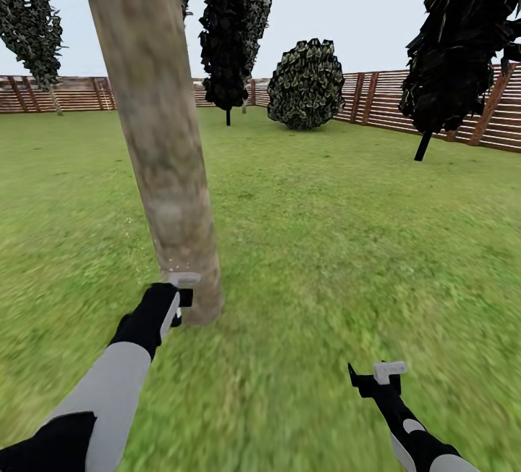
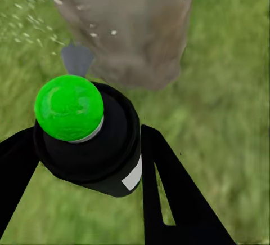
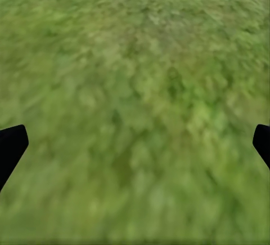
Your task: In the garden, pick up the pesticide atomizer on the floor and spray pesticide onto both trees until each tree trunk is fully covered.
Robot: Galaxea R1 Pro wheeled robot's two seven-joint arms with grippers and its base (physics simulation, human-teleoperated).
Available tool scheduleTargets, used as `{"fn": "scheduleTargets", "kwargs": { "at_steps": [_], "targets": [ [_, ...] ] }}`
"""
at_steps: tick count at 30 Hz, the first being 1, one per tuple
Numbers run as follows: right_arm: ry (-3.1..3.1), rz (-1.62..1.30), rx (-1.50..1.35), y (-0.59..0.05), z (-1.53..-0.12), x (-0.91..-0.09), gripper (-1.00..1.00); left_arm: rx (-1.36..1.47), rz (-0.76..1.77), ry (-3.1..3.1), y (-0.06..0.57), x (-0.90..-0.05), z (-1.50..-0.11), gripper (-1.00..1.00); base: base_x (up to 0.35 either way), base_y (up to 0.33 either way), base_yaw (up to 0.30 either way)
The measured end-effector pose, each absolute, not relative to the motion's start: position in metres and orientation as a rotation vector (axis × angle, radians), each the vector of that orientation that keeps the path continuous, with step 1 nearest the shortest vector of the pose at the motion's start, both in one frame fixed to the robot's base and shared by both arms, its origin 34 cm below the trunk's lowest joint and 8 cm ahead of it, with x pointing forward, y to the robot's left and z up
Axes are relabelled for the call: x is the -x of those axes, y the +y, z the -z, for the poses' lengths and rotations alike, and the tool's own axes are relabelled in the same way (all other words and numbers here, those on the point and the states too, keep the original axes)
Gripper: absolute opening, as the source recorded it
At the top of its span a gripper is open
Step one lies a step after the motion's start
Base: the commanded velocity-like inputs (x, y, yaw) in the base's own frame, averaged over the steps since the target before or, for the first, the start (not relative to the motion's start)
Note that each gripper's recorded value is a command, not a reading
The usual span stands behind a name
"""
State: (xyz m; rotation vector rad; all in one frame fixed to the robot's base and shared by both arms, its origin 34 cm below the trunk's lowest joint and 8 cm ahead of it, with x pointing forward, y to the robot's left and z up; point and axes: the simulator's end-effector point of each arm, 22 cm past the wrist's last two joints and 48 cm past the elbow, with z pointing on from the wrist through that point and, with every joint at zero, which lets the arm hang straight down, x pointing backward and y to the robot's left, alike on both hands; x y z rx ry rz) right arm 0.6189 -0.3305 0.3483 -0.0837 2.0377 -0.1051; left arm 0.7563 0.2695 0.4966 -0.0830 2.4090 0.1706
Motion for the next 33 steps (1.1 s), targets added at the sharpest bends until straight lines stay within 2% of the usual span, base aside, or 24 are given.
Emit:
{"fn": "scheduleTargets", "kwargs": {
  "at_steps": [3,12,20,23,28,33],
  "targets": [
    [2.038,0.105,0.084,-0.330,-0.348,-0.619,1.00,0.058,-0.163,2.399,0.255,-0.761,-0.505,-1.00,0.000,0.000,0.000],
    [2.038,0.105,0.084,-0.330,-0.348,-0.619,1.00,0.150,-0.193,2.343,0.316,-0.767,-0.538,-1.00,0.000,0.000,0.000],
    [2.038,0.105,0.084,-0.330,-0.348,-0.619,1.00,0.087,-0.102,2.341,0.264,-0.772,-0.541,-1.00,-0.109,0.000,0.000],
    [2.038,0.105,0.084,-0.330,-0.348,-0.619,1.00,0.082,-0.108,2.332,0.264,-0.774,-0.546,-1.00,-0.005,0.000,0.000],
    [2.038,0.105,0.084,-0.330,-0.348,-0.619,1.00,0.127,-0.152,2.314,0.300,-0.774,-0.572,-1.00,0.000,0.000,0.000],
    [2.038,0.105,0.084,-0.330,-0.348,-0.619,1.00,0.078,-0.054,2.355,0.257,-0.770,-0.575,-1.00,0.000,0.000,0.000]
  ]
}}
